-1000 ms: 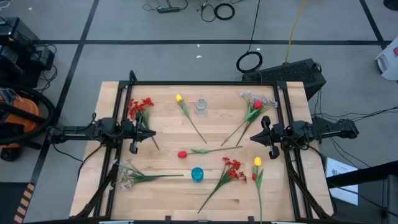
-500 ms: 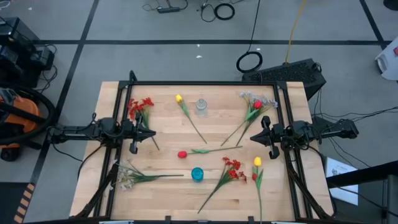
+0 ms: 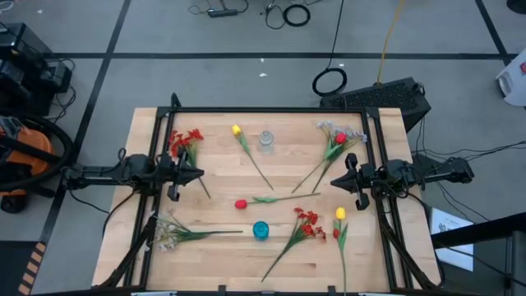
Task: Sort flowers into vase by color
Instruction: Put the top orange flowers into the transparent vase
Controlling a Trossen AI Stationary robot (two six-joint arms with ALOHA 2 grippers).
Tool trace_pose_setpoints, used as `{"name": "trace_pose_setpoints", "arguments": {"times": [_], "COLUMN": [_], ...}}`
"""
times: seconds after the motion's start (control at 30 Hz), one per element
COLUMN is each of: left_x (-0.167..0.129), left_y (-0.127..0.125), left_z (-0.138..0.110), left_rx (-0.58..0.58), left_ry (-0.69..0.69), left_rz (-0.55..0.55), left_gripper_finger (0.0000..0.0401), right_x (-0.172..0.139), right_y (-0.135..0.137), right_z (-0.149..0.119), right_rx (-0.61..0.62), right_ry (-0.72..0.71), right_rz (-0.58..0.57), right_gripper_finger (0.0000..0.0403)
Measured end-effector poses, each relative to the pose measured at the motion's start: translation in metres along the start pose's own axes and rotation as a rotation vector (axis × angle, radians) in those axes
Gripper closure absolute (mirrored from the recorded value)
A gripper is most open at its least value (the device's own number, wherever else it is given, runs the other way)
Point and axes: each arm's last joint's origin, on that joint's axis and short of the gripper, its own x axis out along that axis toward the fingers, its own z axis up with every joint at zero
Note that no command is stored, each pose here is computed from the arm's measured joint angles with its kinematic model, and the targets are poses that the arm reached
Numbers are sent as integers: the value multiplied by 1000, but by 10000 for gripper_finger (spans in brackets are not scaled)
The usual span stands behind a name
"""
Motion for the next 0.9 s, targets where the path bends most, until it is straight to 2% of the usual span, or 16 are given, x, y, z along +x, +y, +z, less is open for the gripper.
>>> {"name": "trace_pose_setpoints", "arguments": {"times": [0.1, 0.23, 0.43, 0.53, 0.73, 0.9], "left_x": [1, 9, 36, 53, 87, 118], "left_y": [0, -2, -6, -9, -18, -30], "left_z": [17, 37, 65, 76, 85, 82], "left_rx": [-51, -88, -186, -264, -402, -440], "left_ry": [-44, -9, 162, 241, 350, 408], "left_rz": [86, 167, 285, 382, 574, 611], "left_gripper_finger": [385, 397, 398, 398, 399, 399], "right_x": [0, 0, 0, 0, 0, 0], "right_y": [0, 0, 0, 0, 0, 0], "right_z": [0, 0, 0, 0, 0, 0], "right_rx": [0, 0, 0, 0, 0, 0], "right_ry": [0, 0, 0, 0, 0, 0], "right_rz": [0, 0, 0, 0, 0, 0], "right_gripper_finger": [403, 403, 403, 403, 403, 403]}}
